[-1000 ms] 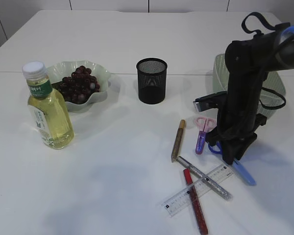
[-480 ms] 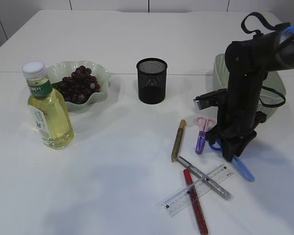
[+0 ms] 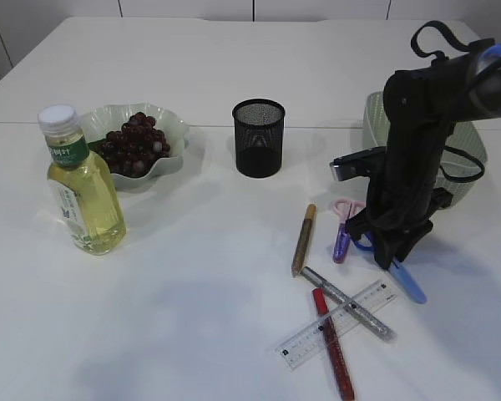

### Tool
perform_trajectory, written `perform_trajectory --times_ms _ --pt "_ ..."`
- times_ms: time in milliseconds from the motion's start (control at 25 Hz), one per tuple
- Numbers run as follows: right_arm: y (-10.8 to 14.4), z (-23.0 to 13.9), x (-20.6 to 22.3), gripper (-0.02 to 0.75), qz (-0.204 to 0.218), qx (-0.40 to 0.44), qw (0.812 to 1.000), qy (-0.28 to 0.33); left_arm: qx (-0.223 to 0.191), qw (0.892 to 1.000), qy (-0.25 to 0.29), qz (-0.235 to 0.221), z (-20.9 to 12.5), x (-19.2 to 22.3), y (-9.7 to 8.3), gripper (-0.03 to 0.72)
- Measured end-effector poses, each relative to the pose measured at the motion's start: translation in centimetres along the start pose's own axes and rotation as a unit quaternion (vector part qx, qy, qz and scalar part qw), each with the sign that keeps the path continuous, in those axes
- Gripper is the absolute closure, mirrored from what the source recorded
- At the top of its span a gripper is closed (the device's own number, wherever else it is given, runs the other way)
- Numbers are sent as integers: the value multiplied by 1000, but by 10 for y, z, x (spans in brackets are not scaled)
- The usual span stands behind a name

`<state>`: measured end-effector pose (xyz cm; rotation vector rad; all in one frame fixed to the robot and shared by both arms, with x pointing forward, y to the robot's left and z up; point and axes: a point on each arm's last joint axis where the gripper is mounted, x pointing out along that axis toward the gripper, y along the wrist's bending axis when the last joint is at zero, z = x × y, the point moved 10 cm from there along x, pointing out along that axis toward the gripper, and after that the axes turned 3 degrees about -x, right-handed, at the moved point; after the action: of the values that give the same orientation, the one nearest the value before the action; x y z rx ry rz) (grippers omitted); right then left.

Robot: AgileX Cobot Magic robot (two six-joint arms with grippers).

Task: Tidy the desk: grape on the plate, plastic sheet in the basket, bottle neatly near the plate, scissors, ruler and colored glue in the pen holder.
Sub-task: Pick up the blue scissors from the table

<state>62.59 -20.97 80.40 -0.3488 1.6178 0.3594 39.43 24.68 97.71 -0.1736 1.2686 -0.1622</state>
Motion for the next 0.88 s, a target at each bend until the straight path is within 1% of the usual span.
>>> perform_trajectory --times_ms 320,520,880 --pt "-1 3 0 491 -2 9 1000 -8 0 1000 0 0 0 0 0 358" --pt "-1 5 0 489 -3 11 1000 -13 0 1000 0 -1 0 0 0 359" --pt "-1 3 6 488 0 20 1000 -1 -1 1000 0 -2 0 0 -1 359"
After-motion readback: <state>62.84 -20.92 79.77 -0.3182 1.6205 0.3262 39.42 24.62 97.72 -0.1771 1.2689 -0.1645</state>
